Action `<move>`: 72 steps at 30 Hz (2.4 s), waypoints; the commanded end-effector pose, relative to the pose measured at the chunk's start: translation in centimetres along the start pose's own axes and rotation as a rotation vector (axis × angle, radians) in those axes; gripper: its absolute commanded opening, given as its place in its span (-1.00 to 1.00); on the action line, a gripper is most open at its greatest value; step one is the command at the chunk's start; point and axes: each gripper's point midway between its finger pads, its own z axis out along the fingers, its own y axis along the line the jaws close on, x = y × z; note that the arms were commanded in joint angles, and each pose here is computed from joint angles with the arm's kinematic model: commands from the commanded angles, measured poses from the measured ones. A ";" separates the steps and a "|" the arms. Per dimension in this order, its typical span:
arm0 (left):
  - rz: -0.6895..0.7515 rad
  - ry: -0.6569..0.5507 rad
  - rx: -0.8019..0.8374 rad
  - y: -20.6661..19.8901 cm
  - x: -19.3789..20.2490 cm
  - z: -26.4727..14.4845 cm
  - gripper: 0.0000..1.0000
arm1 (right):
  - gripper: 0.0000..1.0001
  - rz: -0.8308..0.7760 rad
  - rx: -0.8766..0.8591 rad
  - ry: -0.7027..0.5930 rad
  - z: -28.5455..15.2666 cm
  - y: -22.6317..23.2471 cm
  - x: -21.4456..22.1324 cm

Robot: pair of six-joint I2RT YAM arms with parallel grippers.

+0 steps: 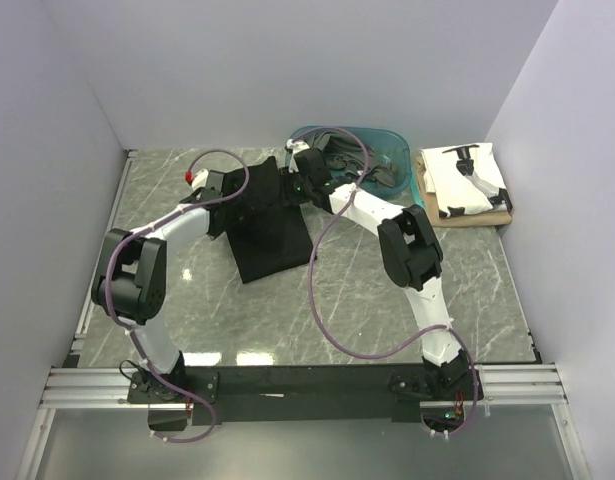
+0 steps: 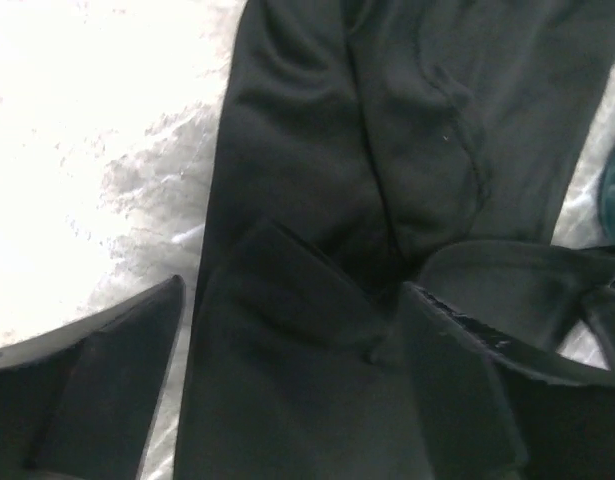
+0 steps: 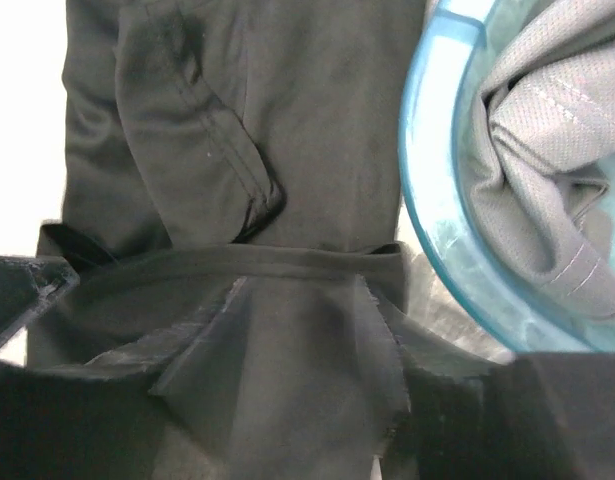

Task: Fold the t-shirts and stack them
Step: Fold the tshirt

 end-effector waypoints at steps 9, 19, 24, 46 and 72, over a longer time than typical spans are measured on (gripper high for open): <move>-0.020 -0.049 0.197 -2.7 -2.3 -6.0 0.99 | 0.52 -0.045 -0.109 -0.126 -8.4 3.4 -5.5; 0.029 0.049 0.273 -1.1 4.5 -9.8 0.99 | 0.58 0.007 -0.249 -0.015 -10.7 6.8 0.5; 0.058 0.118 0.230 2.8 9.5 -11.6 0.99 | 0.59 -0.039 -0.344 0.090 -8.6 10.2 3.4; -0.022 0.120 0.182 8.0 11.8 -13.3 0.99 | 0.72 0.109 -0.494 0.018 5.0 14.4 0.7; -0.021 0.109 0.176 4.0 9.7 -9.6 0.69 | 0.94 0.121 -0.068 -0.193 -13.7 3.7 -3.3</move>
